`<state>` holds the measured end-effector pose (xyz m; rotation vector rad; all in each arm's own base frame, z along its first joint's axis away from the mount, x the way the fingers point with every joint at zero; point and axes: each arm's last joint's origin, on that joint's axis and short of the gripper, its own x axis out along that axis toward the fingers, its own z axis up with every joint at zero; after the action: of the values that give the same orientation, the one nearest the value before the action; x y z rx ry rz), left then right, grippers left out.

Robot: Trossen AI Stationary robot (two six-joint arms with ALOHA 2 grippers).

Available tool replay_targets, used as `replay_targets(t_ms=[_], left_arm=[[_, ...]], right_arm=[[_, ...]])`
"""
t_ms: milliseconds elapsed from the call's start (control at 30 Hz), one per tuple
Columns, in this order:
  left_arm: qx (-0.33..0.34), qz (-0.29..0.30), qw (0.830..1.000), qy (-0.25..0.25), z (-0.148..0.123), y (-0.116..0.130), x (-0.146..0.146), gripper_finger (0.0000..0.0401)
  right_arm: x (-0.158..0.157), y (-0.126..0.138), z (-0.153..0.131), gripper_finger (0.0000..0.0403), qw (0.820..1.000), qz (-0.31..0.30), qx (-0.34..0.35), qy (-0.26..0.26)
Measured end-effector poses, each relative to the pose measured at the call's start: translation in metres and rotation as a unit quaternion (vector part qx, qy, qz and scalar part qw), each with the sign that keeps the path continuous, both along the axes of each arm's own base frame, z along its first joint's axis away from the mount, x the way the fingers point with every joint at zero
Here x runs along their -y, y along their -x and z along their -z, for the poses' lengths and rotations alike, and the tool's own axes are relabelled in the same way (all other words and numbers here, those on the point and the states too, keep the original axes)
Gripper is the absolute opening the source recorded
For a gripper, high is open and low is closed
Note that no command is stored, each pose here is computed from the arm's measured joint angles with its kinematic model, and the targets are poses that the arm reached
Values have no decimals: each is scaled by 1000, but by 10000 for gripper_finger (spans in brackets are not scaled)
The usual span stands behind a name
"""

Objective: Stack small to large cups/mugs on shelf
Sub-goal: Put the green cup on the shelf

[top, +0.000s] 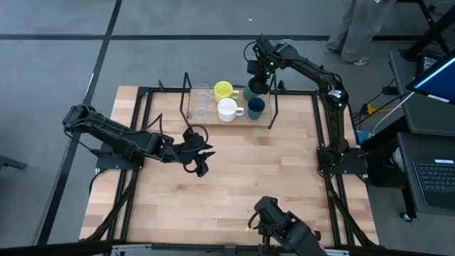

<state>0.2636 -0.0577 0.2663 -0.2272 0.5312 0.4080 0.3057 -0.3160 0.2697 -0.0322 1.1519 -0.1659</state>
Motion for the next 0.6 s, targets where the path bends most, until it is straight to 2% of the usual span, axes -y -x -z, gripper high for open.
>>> replay_targets(t_ms=[267, 600], left_arm=[[0, 0, 1000, 0, 0, 0, 0, 110], [0, 0, 1000, 0, 0, 0, 0, 110]], right_arm=[[0, 0, 0, 33, 1000, 0, 0, 0], [0, 0, 0, 115, 1000, 0, -1, -1]])
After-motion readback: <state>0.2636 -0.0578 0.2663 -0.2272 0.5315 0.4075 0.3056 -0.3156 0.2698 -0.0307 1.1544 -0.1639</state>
